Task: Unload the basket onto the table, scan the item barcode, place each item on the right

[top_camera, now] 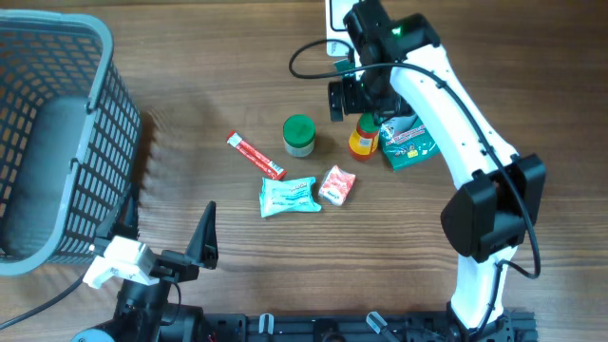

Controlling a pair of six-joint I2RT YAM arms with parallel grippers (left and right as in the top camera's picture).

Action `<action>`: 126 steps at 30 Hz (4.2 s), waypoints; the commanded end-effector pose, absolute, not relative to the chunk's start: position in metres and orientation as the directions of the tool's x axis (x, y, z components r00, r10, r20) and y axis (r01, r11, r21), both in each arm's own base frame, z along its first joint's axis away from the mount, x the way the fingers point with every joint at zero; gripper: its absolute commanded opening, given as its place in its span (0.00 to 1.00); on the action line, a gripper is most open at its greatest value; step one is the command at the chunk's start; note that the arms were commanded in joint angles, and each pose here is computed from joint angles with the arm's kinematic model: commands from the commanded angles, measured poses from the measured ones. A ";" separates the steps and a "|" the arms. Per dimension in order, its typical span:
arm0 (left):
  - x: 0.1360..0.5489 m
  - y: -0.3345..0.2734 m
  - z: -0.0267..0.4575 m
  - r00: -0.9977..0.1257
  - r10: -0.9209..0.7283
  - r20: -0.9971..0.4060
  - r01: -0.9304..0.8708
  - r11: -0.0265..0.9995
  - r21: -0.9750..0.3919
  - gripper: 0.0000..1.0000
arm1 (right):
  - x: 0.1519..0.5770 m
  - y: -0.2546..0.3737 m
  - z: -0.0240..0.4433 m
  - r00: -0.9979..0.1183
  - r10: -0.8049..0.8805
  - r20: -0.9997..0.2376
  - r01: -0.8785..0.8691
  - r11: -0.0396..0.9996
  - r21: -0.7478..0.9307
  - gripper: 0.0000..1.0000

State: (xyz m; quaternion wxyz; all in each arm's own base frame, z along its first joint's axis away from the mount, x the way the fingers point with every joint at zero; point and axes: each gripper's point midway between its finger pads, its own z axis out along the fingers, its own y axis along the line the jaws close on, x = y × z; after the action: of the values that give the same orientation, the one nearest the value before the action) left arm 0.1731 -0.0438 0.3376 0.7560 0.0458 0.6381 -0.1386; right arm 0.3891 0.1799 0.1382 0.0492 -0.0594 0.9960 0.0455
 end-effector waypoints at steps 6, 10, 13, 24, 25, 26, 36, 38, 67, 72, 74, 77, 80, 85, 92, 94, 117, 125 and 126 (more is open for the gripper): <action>0.171 -0.045 0.338 0.152 -0.162 -0.975 0.277 0.954 -0.115 1.00 | 0.372 0.177 0.086 -0.996 -0.088 0.004 -0.088 0.993 0.082 1.00; 0.171 -0.045 0.338 0.152 -0.162 -0.975 0.277 0.954 -0.115 1.00 | 0.375 0.179 0.086 -0.996 -0.088 -0.008 -0.088 0.992 0.087 0.99; 0.171 -0.045 0.338 0.152 -0.162 -0.975 0.277 0.954 -0.115 1.00 | 0.375 0.179 0.086 -0.996 -0.088 -0.006 -0.088 0.992 0.091 0.88; 0.171 -0.045 0.338 0.152 -0.162 -0.975 0.277 0.954 -0.115 1.00 | 0.366 0.180 0.086 -0.995 -0.090 0.032 -0.087 0.991 0.102 0.55; 0.171 -0.045 0.338 0.152 -0.162 -0.975 0.277 0.954 -0.115 1.00 | 0.365 0.179 0.086 -0.995 -0.092 0.037 -0.087 0.991 0.100 0.54; 0.171 -0.045 0.338 0.152 -0.162 -0.975 0.277 0.954 -0.115 1.00 | 0.364 0.178 0.086 -0.995 -0.093 0.041 -0.089 0.991 0.098 0.54; 0.171 -0.045 0.338 0.152 -0.162 -0.975 0.277 0.954 -0.115 1.00 | 0.364 0.176 0.089 -0.995 -0.088 0.044 -0.083 0.992 0.097 0.66; 0.171 -0.045 0.338 0.152 -0.162 -0.975 0.277 0.954 -0.115 1.00 | 0.366 0.177 0.099 -0.996 -0.087 0.035 -0.083 0.991 0.100 0.82; 0.171 -0.045 0.338 0.152 -0.162 -0.975 0.277 0.954 -0.115 1.00 | 0.360 0.178 0.090 -0.997 -0.046 0.063 -0.039 0.994 0.105 0.83; 0.171 -0.045 0.338 0.152 -0.162 -0.975 0.276 0.954 -0.115 1.00 | 0.362 0.178 0.088 -0.998 -0.033 0.059 -0.027 0.994 0.106 0.69; 0.171 -0.045 0.338 0.152 -0.162 -0.975 0.276 0.954 -0.115 1.00 | 0.363 0.179 0.088 -0.998 -0.030 0.056 -0.024 0.994 0.107 0.63; 0.171 -0.045 0.338 0.152 -0.162 -0.975 0.276 0.954 -0.115 1.00 | 0.363 0.179 0.088 -0.998 -0.014 0.059 -0.008 0.994 0.106 0.53; 0.171 -0.045 0.338 0.152 -0.162 -0.975 0.276 0.954 -0.115 1.00 | 0.360 0.179 0.089 -0.997 -0.018 0.072 -0.010 0.994 0.111 0.48; 0.171 -0.045 0.338 0.152 -0.162 -0.975 0.276 0.954 -0.115 1.00 | 0.351 0.183 0.096 -0.991 -0.065 0.115 -0.046 0.986 0.163 0.44; 0.171 -0.045 0.338 0.152 -0.162 -0.975 0.276 0.954 -0.115 1.00 | 0.341 0.197 0.128 -0.979 -0.131 0.154 -0.078 0.947 0.312 0.41; 0.171 -0.045 0.338 0.152 -0.162 -0.975 0.276 0.954 -0.115 1.00 | 0.334 0.210 0.143 -0.970 -0.186 0.160 -0.106 0.907 0.408 0.41; 0.171 -0.045 0.338 0.152 -0.162 -0.975 0.276 0.954 -0.115 1.00 | 0.261 0.220 0.278 -0.972 -0.231 -0.047 -0.206 0.735 0.646 0.34; 0.171 -0.045 0.338 0.150 -0.162 -0.975 0.277 0.954 -0.116 1.00 | 0.223 0.205 0.255 -0.992 -0.106 0.063 -0.040 0.763 0.645 0.34; 0.172 -0.045 0.338 0.148 -0.161 -0.976 0.276 0.954 -0.116 1.00 | 0.224 0.206 0.245 -0.994 -0.055 0.099 0.021 0.766 0.643 0.34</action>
State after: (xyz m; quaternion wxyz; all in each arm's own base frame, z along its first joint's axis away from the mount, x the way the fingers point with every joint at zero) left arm 0.1732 -0.0438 0.3374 0.7557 0.0458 0.6384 -0.1386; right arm 0.2333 0.2032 0.2640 -0.0174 -0.0893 0.9394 0.3305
